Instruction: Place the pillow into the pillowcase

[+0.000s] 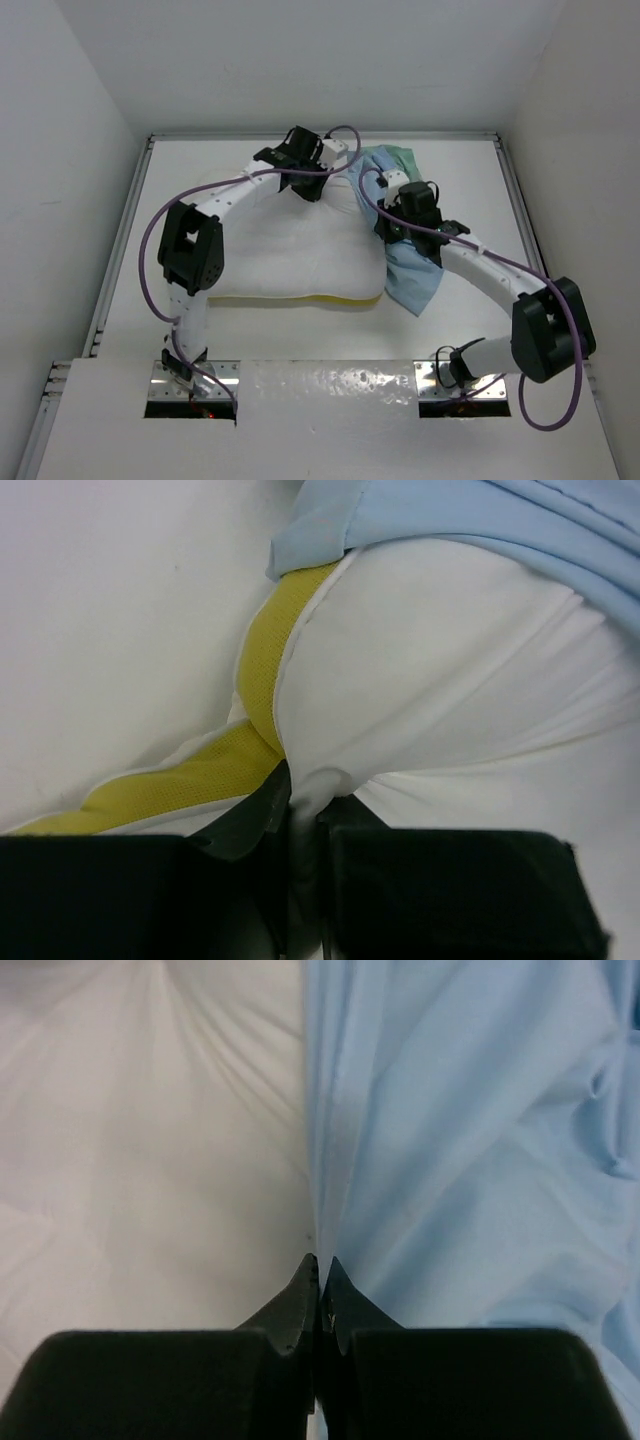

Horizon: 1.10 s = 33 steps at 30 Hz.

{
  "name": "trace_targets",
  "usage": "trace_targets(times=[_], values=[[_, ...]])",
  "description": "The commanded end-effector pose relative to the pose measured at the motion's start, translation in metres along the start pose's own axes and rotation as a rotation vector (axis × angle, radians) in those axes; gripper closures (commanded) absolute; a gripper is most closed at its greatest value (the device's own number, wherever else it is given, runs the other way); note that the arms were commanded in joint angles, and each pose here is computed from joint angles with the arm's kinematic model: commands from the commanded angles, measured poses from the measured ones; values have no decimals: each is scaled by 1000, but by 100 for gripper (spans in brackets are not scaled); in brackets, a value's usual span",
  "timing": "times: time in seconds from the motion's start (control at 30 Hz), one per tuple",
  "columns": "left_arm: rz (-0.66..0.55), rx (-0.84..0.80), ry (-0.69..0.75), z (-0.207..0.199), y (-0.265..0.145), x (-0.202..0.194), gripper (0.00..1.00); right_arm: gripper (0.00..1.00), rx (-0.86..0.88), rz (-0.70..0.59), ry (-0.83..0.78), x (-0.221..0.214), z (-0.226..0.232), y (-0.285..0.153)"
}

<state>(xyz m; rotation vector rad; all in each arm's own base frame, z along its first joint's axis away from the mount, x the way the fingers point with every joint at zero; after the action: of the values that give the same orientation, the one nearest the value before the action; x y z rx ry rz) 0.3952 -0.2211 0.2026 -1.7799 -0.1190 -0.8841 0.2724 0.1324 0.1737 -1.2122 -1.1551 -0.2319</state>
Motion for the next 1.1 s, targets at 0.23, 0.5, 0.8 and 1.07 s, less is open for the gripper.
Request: trace_targets(times=[0.23,0.5,0.8,1.07], values=[[-209,83,-239,19,16,37,80,1,94,-58,20,57,38,-1],[-317,7,31,34,-63,72,15,6,-276,-9,308,32,-66,-71],[101,-160,897,-81,-92,-41,24,19,-490,80,551,-48,-87,-71],[238,-125,1027,-131,-56,-133,0,6,-395,161,522,-95,-85,-41]])
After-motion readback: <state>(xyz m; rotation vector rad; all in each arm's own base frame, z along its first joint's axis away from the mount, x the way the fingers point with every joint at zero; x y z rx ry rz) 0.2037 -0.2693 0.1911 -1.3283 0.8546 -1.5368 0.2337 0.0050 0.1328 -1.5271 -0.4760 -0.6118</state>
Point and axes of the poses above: each gripper's point midway between its finger pads, its own y axis out along the fingers, its own z axis along the line the jaws close on, x = y × z, the point moved 10 cm from there along -y, back along the fingers, and after that the axes turned 15 degrees about -y, right-handed, at the moved point
